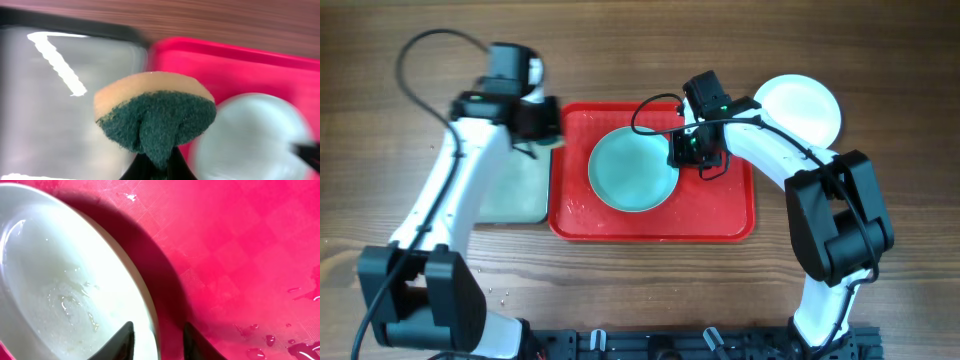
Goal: Clean dirty plates on tray and stack at the side
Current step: 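Return the sponge to the black water tray and withdraw left gripper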
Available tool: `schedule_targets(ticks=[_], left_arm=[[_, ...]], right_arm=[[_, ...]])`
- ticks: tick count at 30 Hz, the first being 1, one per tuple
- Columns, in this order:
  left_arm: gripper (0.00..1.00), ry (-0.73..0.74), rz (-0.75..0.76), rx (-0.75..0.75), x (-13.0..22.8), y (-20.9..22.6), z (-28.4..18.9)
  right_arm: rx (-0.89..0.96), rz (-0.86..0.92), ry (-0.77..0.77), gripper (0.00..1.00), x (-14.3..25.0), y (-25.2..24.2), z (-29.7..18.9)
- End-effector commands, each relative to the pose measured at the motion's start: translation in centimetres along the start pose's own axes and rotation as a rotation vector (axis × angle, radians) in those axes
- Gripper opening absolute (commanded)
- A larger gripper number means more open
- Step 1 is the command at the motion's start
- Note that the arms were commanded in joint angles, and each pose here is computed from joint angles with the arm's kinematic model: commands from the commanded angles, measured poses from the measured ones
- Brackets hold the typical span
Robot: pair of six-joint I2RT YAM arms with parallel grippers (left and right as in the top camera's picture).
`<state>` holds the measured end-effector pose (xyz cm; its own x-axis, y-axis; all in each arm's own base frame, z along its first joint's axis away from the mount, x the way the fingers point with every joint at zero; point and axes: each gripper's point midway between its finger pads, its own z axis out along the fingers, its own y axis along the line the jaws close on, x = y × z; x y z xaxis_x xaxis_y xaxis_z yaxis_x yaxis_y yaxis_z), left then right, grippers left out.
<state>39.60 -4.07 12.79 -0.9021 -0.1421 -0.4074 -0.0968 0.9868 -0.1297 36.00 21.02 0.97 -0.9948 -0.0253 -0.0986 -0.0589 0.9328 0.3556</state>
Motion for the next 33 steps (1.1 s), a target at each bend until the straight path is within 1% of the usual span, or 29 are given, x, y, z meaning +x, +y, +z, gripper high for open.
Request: schedule_targets(ticks=[1, 3, 5, 7, 9, 11, 13, 14, 15, 17, 18, 19, 21, 22, 24, 25, 27, 28, 30, 33], left_arm=[[0.04, -0.038, -0.018, -0.07, -1.7, 5.4, -0.2], [0.04, -0.03, 0.016, -0.092, -1.9, 7.5, 0.5], [0.04, 0.016, 0.06, -0.107, -1.2, 9.1, 1.8], [0.04, 0.057, 0.079, -0.111, -0.5, 9.7, 3.2], [0.04, 0.12, 0.102, -0.106, 0.6, 10.1, 5.5], [0.04, 0.174, 0.123, -0.103, 1.7, 10.3, 7.3], [0.05, 0.196, 0.12, -0.102, 2.2, 10.5, 8.0], [0.07, 0.199, 0.121, -0.102, 2.3, 10.5, 8.1], [0.11, 0.198, 0.121, -0.102, 2.3, 10.5, 8.1], [0.4, 0.203, 0.12, -0.101, 2.4, 10.5, 8.1], [0.43, 0.206, 0.12, -0.101, 2.4, 10.5, 8.1], [0.5, 0.206, 0.12, -0.101, 2.4, 10.5, 8.0], [0.56, 0.194, 0.121, -0.102, 2.1, 10.4, 7.7], [0.58, 0.179, 0.121, -0.102, 1.7, 10.4, 7.3], [0.59, 0.129, 0.115, -0.106, 0.3, 10.2, 6.0], [0.61, 0.072, 0.115, -0.108, -1.2, 9.9, 4.6], [0.62, -0.028, 0.113, -0.109, -3.8, 9.4, 1.6], [0.67, -0.105, 0.092, -0.108, -5.6, 9.1, -0.6], [0.73, -0.234, 0.043, -0.111, -8.3, 9.0, -4.4], [0.86, -0.425, -0.076, -0.111, -11.2, 9.9, -9.7]], right_arm=[[0.02, 0.025, -0.011, 0.26, -0.1, -0.2, -0.1], [0.02, 0.016, -0.011, 0.26, -0.1, -0.2, -0.1], [0.02, 0.017, -0.011, 0.26, -0.1, -0.2, -0.1], [0.02, 0.016, -0.011, 0.26, -0.1, -0.2, -0.1], [0.02, 0.007, -0.012, 0.26, -0.1, -0.2, -0.1], [0.019, -0.041, -0.014, 0.26, -0.2, -0.2, -0.1], [0.02, -0.043, -0.011, 0.26, -0.1, -0.2, -0.1], [0.02, -0.043, -0.011, 0.26, -0.1, -0.2, -0.1], [0.02, -0.043, -0.012, 0.27, -0.1, -0.2, -0.1], [0.02, -0.043, -0.012, 0.27, -0.1, -0.2, -0.1], [0.02, -0.043, -0.011, 0.27, -0.1, -0.2, -0.1], [0.02, -0.043, -0.012, 0.27, -0.1, -0.2, -0.1], [0.02, -0.043, -0.012, 0.27, -0.1, -0.2, -0.1], [0.021, -0.042, -0.01, 0.27, -0.1, -0.2, -0.1], [0.021, -0.032, -0.009, 0.42, 0.0, -0.2, -0.1], [0.021, -0.032, -0.01, 0.45, -0.1, -0.2, -0.1], [0.021, -0.032, -0.01, 0.44, 0.0, -0.2, -0.1], [0.021, -0.032, -0.01, 0.43, 0.0, -0.2, -0.1], [0.021, -0.033, -0.01, 0.34, 0.0, -0.2, -0.1], [0.021, -0.032, -0.01, 0.21, 0.0, -0.2, -0.1]])
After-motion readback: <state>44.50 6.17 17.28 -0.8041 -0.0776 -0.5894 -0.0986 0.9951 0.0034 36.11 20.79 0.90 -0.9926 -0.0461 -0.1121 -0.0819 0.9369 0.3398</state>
